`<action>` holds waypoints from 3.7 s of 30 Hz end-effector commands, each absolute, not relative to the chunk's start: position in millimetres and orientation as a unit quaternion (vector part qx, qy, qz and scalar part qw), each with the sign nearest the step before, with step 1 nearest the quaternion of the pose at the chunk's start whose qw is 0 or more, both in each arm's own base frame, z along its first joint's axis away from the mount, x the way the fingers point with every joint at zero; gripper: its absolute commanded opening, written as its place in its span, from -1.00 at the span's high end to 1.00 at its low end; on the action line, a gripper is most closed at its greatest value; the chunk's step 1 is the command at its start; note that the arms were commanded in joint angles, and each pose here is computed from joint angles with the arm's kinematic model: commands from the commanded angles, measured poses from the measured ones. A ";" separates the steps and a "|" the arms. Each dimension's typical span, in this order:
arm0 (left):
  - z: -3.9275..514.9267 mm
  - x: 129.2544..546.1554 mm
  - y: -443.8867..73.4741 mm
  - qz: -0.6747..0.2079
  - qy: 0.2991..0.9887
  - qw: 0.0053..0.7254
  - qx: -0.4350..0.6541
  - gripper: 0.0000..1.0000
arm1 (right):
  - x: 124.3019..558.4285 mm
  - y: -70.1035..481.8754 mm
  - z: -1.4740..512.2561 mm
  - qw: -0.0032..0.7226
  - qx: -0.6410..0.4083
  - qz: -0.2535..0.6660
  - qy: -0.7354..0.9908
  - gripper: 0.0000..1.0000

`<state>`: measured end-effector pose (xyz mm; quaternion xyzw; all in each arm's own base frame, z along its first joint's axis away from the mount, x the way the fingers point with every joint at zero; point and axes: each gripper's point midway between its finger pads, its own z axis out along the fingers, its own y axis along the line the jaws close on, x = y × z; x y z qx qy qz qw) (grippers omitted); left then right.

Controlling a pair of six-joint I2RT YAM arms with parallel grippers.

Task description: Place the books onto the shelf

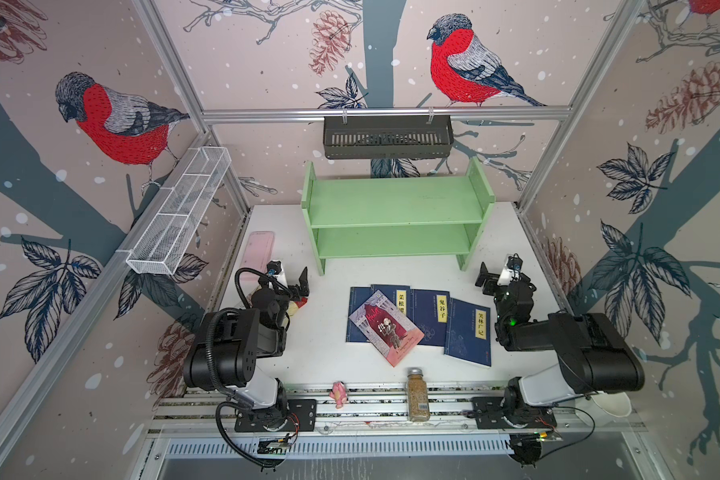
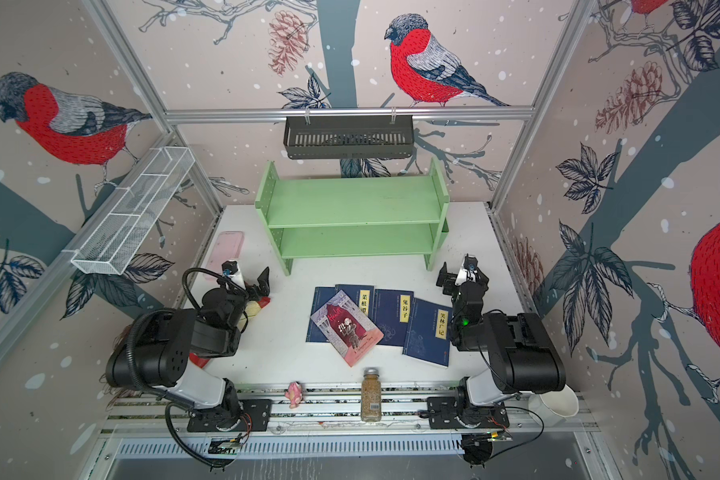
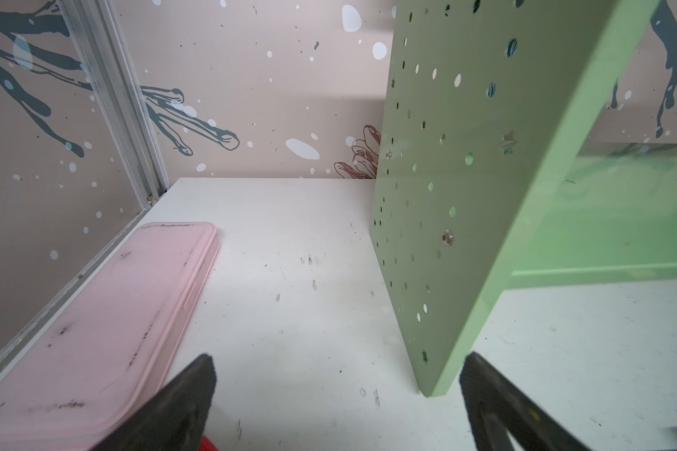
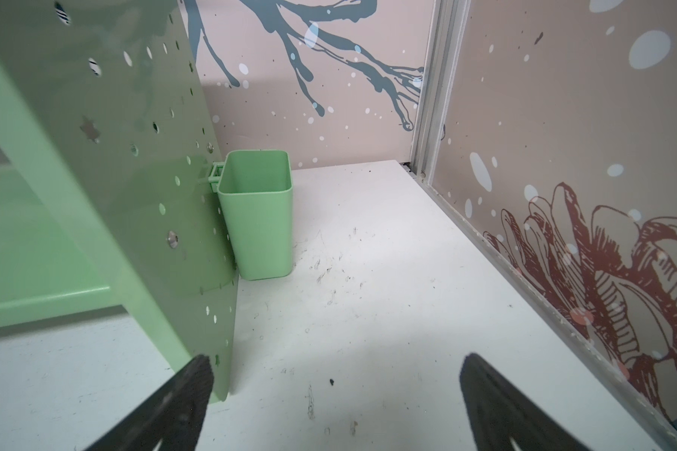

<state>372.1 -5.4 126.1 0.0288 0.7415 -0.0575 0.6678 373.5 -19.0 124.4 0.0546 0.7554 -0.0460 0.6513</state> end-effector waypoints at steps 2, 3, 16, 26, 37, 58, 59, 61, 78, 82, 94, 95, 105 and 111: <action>131.9 373.0 -4.1 -0.050 0.734 0.676 0.032 -0.95 | 374.0 -18.4 124.5 0.651 0.053 -0.046 0.756 -1.00; 131.9 372.9 -3.9 -0.050 0.734 0.676 0.032 -0.96 | 374.0 -18.4 124.2 0.650 0.052 -0.046 0.757 -1.00; 136.1 368.9 -3.4 -0.049 0.729 0.682 0.029 -0.96 | 379.9 -27.2 136.0 0.639 0.075 -0.058 0.763 -1.00; 158.9 358.2 -8.9 -0.054 0.713 0.698 0.044 -0.95 | 359.7 -40.4 178.5 0.651 0.149 -0.094 0.738 -1.00; 190.2 357.3 -31.7 -0.107 0.770 0.623 0.088 -0.95 | 355.7 -10.1 197.7 0.546 0.211 0.044 0.809 -0.99; 221.1 331.3 -83.6 -0.334 0.871 0.361 0.008 -0.89 | 222.6 199.2 140.9 0.288 0.030 0.255 0.923 -0.99; 218.8 331.5 -83.6 -0.339 0.874 0.350 -0.006 -0.87 | 216.0 202.5 137.6 0.274 0.028 0.262 0.925 -0.99; 208.9 328.9 -85.6 -0.353 0.878 0.321 -0.030 -0.84 | 203.2 210.2 133.1 0.244 0.026 0.285 0.927 -1.00; 150.5 291.9 -133.3 -0.389 0.877 0.279 0.038 -0.73 | 154.0 243.0 107.8 0.140 0.007 0.389 0.910 -0.96; 159.8 287.5 -147.6 -0.416 0.863 0.278 0.065 -0.73 | 157.8 243.4 104.5 0.150 0.023 0.393 0.907 -0.95; 110.9 275.3 -168.8 -0.408 0.880 0.239 0.045 -0.73 | 158.6 254.0 86.7 0.129 0.022 0.401 0.906 -0.93; 106.3 274.4 -170.6 -0.403 0.884 0.232 0.048 -0.73 | 159.2 255.5 86.6 0.127 0.021 0.402 0.906 -0.92; 70.0 261.9 -179.0 -0.383 0.902 0.193 0.053 -0.58 | 162.1 259.7 77.2 0.116 0.022 0.393 0.912 -0.90; 61.9 252.7 -185.2 -0.400 0.900 0.168 0.050 -0.57 | 160.5 260.9 73.5 0.109 0.019 0.392 0.913 -0.89</action>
